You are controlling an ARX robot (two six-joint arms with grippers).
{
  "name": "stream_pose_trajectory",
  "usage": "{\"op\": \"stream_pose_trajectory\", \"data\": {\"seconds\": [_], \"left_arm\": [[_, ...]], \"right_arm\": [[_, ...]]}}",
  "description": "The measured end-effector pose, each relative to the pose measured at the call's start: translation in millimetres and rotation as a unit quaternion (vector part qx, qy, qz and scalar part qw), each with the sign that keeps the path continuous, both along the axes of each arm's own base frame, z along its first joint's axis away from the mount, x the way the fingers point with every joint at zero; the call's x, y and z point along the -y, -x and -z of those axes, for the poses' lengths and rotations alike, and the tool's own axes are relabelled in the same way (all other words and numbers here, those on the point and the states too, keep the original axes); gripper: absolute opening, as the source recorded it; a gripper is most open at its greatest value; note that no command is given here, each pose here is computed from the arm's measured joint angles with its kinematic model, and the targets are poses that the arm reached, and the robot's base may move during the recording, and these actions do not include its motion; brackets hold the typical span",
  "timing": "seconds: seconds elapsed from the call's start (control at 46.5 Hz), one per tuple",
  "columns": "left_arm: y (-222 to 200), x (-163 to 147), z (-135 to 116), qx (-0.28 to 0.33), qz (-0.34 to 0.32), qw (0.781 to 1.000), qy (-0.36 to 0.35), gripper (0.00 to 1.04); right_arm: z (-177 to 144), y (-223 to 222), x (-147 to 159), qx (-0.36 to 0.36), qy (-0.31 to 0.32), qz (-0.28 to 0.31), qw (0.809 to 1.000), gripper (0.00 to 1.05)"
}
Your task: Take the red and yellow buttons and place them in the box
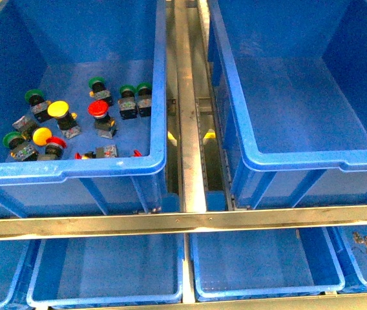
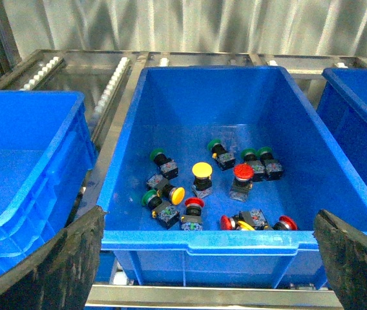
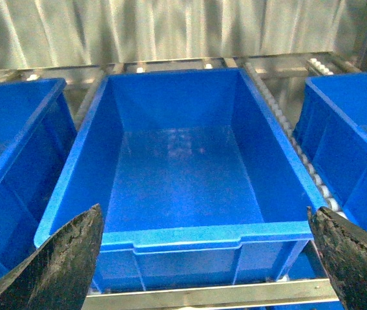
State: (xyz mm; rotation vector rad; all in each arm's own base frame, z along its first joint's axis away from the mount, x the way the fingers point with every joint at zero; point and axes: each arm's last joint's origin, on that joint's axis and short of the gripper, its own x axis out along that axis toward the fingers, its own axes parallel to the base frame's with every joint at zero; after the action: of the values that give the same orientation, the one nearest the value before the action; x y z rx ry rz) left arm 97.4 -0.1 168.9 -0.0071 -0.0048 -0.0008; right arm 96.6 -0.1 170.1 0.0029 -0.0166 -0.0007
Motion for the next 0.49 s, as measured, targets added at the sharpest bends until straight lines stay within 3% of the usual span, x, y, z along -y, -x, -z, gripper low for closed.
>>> {"op": "stream_pose_trajectory", "data": {"seconds": [0.495], "left_arm": [[0.0, 0.0, -0.1, 0.000, 0.000, 1.000, 0.000, 0.97]], "right_arm": [[0.0, 0.0, 0.0, 0.000, 0.000, 0.000, 1.000, 0.97]]}}
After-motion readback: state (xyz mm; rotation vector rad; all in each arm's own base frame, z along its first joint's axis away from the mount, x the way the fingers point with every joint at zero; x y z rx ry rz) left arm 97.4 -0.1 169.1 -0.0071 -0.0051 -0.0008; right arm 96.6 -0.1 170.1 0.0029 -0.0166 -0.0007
